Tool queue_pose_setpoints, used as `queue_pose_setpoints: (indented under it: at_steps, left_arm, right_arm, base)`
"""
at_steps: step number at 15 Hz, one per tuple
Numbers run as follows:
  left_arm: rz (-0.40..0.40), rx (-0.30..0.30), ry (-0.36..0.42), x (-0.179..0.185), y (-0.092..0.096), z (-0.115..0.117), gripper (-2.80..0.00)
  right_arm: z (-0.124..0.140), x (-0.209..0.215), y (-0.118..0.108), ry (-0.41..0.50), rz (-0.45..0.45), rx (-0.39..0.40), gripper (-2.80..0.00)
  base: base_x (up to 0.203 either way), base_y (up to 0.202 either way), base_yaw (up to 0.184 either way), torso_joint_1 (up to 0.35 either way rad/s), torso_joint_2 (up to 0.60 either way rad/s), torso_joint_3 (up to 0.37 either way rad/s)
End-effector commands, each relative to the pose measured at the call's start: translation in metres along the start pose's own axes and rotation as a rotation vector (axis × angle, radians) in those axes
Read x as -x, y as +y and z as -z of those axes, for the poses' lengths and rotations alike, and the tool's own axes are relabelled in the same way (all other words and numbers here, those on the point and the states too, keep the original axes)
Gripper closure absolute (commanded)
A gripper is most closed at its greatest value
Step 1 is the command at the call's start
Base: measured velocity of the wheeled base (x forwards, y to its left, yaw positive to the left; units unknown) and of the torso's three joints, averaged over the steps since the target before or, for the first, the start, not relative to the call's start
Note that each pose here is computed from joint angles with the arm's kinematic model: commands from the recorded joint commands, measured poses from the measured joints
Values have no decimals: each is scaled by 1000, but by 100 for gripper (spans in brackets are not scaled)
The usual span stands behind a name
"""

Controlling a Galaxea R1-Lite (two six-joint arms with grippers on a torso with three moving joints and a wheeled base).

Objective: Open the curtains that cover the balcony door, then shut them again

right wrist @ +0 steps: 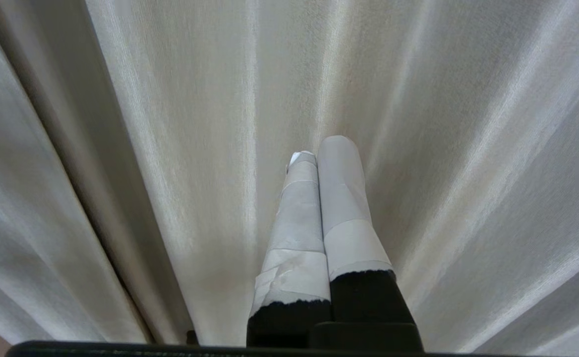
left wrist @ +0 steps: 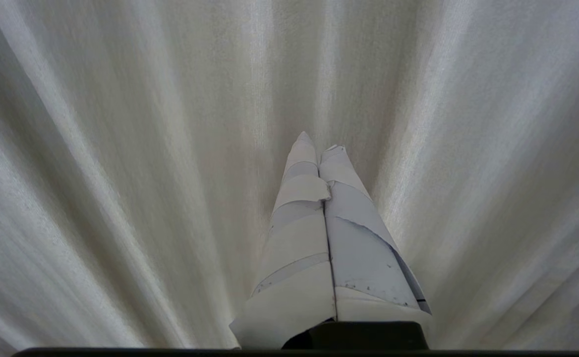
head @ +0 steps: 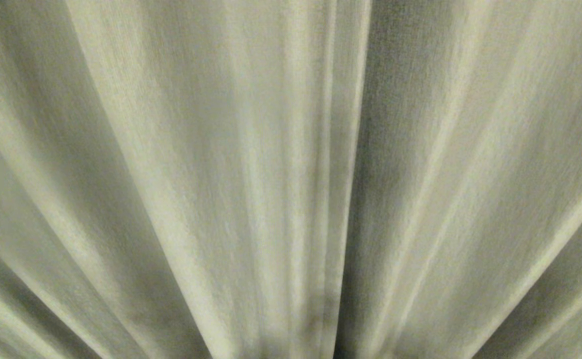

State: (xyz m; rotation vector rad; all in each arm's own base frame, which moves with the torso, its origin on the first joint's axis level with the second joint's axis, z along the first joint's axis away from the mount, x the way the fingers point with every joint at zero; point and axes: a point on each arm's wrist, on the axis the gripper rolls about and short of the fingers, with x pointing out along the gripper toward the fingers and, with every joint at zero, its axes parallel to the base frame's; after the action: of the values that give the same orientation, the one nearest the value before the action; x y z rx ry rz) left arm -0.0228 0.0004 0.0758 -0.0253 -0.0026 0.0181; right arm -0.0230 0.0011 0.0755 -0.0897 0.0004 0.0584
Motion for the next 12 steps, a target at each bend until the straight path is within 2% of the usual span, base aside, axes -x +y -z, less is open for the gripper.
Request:
queue_pose_setpoints:
  at_steps: [1,12]
  left_arm:
    - [0,1,-1,0,0,0,0]
    - [0,1,-1,0,0,0,0]
  right_arm:
    - [0,0,0,0,0,1,0]
    - [0,0,0,0,1,-7,0]
  base:
    - [0,0,0,0,0,0]
    - [0,0,0,0,0,0]
